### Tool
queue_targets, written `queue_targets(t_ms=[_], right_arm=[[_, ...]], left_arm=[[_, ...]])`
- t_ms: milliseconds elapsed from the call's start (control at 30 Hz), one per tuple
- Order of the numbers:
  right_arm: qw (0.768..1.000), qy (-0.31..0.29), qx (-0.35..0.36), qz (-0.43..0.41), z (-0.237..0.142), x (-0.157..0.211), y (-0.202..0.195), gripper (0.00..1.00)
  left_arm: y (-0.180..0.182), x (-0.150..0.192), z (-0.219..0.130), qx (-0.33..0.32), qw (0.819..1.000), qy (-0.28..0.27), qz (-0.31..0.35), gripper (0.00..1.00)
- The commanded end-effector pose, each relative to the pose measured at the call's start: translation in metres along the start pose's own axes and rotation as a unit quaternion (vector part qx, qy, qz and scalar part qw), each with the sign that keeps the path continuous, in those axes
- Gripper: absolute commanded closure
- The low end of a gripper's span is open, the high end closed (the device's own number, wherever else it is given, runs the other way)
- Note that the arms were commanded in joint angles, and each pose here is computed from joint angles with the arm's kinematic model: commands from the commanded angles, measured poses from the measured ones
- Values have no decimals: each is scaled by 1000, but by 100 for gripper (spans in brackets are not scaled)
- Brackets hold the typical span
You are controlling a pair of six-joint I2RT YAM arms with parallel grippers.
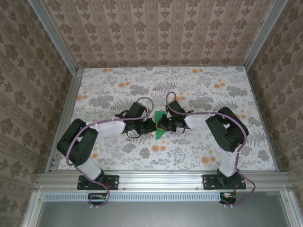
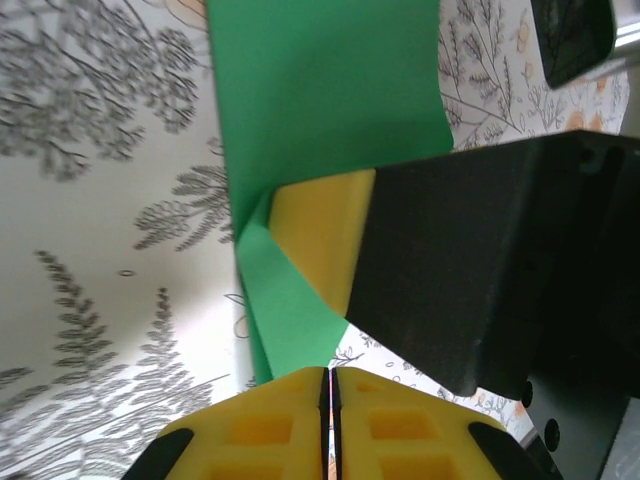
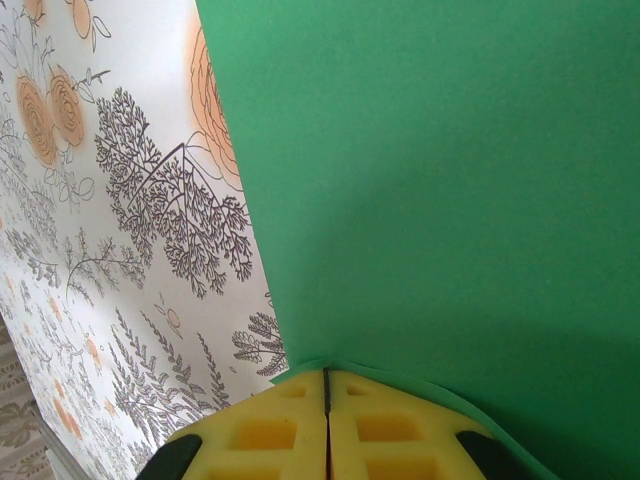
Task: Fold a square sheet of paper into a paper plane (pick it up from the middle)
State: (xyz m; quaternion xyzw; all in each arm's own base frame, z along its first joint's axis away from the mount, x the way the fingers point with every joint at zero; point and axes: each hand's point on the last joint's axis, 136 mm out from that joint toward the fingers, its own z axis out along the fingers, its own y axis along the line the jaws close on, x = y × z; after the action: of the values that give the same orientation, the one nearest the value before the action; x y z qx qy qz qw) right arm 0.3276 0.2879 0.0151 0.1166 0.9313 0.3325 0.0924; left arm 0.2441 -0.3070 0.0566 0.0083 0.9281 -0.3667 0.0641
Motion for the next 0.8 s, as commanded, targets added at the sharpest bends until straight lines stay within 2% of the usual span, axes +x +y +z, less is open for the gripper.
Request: queue_targets(t_ms=[0,767], right_arm=[[998,11,54,26,10,9,-36,92],[998,15,56,30,10,12,-39,92]], left_arm=[[-2,11,12,19,999,24,-15,89],[11,39,37,7,997,73,-31,89]])
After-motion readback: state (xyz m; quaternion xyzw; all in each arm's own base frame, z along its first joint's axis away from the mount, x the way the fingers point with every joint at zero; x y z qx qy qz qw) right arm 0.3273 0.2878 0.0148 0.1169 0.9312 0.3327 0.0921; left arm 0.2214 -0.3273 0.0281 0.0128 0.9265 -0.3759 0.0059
